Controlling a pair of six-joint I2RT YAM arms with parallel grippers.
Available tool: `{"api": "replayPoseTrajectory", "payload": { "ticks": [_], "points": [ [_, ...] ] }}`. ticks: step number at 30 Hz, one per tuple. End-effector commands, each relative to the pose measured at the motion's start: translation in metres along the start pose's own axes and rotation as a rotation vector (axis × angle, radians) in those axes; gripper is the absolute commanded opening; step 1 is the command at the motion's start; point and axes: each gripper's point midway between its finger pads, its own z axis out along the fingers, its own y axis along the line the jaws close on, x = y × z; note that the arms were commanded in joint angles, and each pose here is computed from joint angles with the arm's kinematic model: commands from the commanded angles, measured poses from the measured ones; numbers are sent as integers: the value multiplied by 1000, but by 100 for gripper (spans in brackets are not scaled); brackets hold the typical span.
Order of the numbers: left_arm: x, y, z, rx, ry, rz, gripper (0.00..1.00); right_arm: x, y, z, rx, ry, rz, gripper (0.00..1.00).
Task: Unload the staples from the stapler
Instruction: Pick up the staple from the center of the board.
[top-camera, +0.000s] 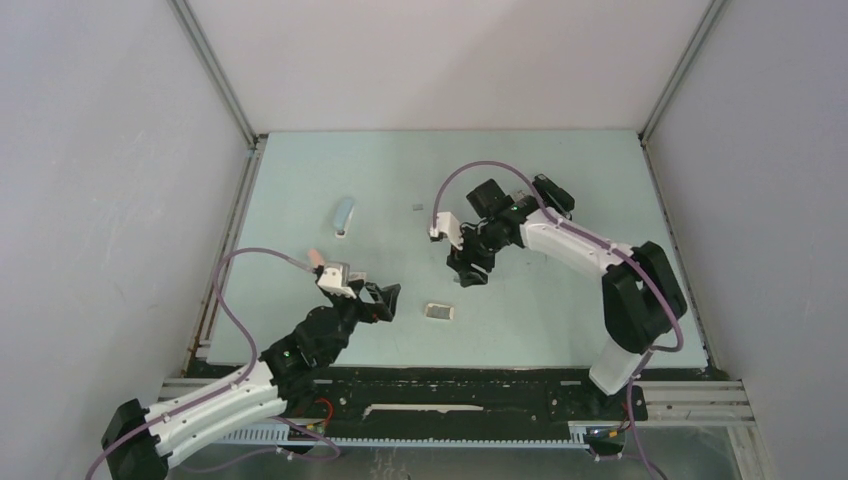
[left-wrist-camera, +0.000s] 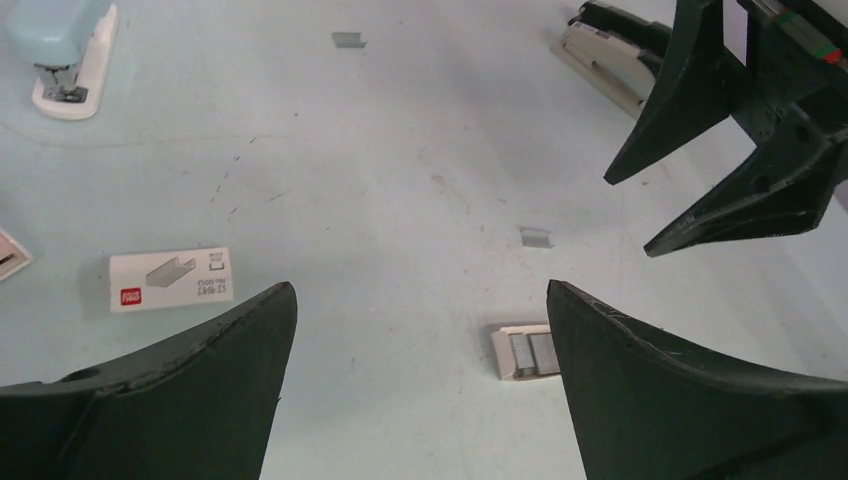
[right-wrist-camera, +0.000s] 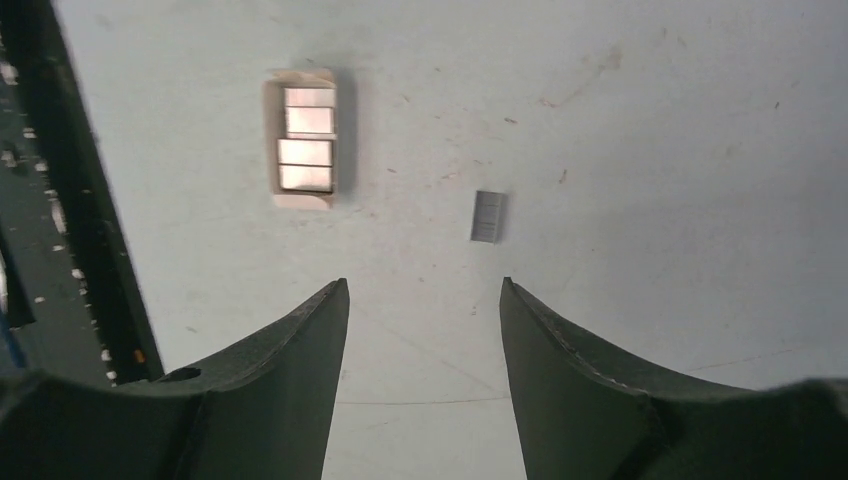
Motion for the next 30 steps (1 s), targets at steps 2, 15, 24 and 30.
{"api": "replayPoseTrajectory", "payload": {
  "ticks": [2, 15, 24, 30],
  "points": [
    [-7, 10, 3, -30, -85, -19, 100, 6, -30, 13, 109, 114, 30, 66],
    [2, 17, 5, -68, -77, -48, 100, 28, -37, 52, 110, 224, 38, 66],
    [4, 18, 6, -76, -67, -53, 100, 32, -39, 65, 114, 251, 25, 64],
    [7, 19, 5, -75, -66, -63, 100, 34, -41, 69, 116, 264, 24, 60]
  ]
}}
